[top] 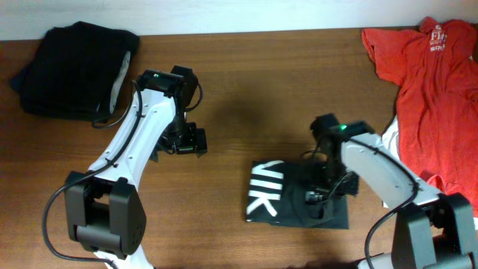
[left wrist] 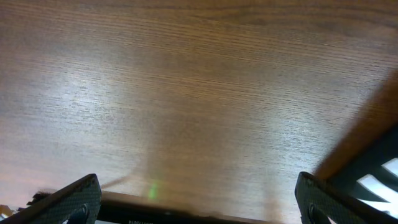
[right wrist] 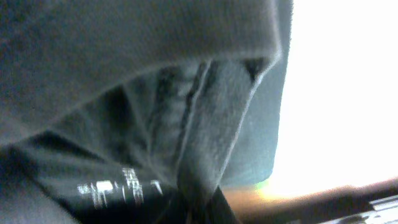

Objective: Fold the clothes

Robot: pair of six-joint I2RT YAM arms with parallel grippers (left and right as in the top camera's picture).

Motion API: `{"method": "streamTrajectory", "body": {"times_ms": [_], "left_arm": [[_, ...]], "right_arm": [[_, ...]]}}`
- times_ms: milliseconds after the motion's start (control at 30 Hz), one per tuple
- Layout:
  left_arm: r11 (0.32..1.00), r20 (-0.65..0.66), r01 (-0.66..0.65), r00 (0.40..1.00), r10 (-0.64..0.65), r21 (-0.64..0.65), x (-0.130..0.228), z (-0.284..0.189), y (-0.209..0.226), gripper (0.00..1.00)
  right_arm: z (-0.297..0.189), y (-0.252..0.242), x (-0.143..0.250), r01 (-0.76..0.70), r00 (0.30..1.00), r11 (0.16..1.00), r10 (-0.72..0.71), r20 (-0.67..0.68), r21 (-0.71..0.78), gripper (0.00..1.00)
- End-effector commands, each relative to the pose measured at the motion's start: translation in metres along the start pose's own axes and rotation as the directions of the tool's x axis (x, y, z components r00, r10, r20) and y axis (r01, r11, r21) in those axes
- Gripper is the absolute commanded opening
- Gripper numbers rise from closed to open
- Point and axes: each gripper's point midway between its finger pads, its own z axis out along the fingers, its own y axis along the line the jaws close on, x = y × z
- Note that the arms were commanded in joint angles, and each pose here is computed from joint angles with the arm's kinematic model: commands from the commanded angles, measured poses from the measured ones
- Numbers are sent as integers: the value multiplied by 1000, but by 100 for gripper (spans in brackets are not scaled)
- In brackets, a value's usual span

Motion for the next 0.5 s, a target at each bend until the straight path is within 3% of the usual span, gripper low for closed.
{"method": "streamTrajectory", "body": {"times_ms": [0, 33, 100, 167, 233, 367, 467], "left_arm": [[1000, 4, -29, 1000, 29, -5, -1, -1, 4, 99], [1000, 4, -29, 1000, 29, -5, -1, -1, 4, 99], [1000, 3, -29, 1000, 29, -5, 0, -1, 4, 99], [1000, 0, -29, 1000, 29, -6, 0, -1, 4, 99], [1000, 7, -29, 1000, 29, -4, -1, -1, 3, 99], [1000, 12, -29, 1000, 29, -2, -2, -1, 3, 99], [1000, 8, -29, 1000, 29, -4, -1, -1, 3, 99]], "right_arm": [[-22, -33, -24, -56, 998, 998, 55, 34, 25, 52], [-20, -38, -24, -69, 997, 997, 68, 26, 28, 72], [-19, -47, -20, -93, 996, 995, 94, -2, 42, 79], [-20, -51, -5, -103, 991, 995, 103, -80, 15, 78], [-32, -24, 12, 19, 992, 985, -40, -123, -174, 79], [-50, -1, 42, 205, 977, 961, -211, -15, -187, 76], [-26, 15, 42, 207, 977, 965, -212, -17, -163, 73]]}}
